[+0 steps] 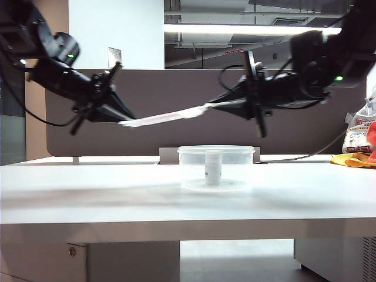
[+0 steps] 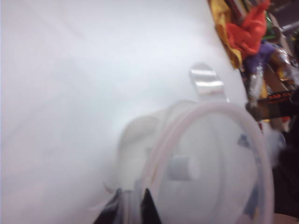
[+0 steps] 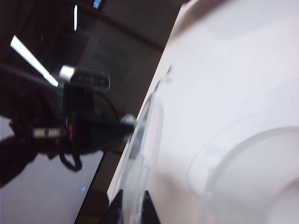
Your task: Remove the lid of the round box, pick up the small white medicine bottle inside, and place it on the table.
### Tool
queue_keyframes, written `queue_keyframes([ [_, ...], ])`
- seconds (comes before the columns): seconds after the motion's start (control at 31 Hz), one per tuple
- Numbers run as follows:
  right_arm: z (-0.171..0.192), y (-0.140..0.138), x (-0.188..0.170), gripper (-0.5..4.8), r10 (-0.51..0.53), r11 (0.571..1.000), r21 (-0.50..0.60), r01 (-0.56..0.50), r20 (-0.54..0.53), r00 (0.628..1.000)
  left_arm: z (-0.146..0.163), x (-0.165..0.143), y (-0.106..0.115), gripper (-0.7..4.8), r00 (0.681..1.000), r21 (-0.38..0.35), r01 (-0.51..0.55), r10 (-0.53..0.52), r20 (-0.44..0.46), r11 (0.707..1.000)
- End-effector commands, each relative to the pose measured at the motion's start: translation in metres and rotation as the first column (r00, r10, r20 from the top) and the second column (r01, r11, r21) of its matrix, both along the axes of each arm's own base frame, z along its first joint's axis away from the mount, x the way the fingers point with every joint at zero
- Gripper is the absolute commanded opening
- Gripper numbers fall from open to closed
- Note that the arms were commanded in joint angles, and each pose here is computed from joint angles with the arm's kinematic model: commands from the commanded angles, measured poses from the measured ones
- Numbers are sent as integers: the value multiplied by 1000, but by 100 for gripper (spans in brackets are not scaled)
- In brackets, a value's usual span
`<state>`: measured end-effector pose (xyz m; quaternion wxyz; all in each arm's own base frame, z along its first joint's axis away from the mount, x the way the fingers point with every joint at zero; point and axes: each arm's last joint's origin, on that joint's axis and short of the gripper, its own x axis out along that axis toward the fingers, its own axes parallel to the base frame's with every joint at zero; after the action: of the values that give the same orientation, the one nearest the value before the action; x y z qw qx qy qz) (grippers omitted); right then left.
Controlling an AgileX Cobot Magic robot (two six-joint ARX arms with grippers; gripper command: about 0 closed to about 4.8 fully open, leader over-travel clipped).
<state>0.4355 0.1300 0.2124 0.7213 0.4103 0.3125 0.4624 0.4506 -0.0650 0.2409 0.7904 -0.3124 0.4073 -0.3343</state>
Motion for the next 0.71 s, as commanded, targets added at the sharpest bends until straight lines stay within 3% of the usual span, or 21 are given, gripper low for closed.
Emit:
queue_keyframes([
  [0.03,10,35,-13,-8,126,992,8,-127,76,989,5,-6,14,-6,1000,46,-2,2,0,999],
  [0.16,10,65,-25,-8,169,986,-4,-169,103,980,7,-10,37,-6,998,120,-54,56,-6,991],
  [0.29,10,88,-37,-3,215,976,-15,-215,127,968,6,-13,56,-6,996,138,-87,91,-25,987],
  [0.39,11,96,-41,82,234,972,-12,-235,139,962,6,-13,64,-6,994,142,-100,105,-27,985],
  [0.55,12,96,-41,330,241,970,-6,-243,141,960,6,-13,68,-5,994,141,-99,103,-20,985],
  [0.61,13,92,-40,370,251,967,-3,-254,154,956,6,-13,68,-5,995,145,-97,100,-15,985],
  [0.71,13,92,-40,370,273,961,-2,-276,153,950,6,-13,69,-4,993,171,-116,119,-7,979],
])
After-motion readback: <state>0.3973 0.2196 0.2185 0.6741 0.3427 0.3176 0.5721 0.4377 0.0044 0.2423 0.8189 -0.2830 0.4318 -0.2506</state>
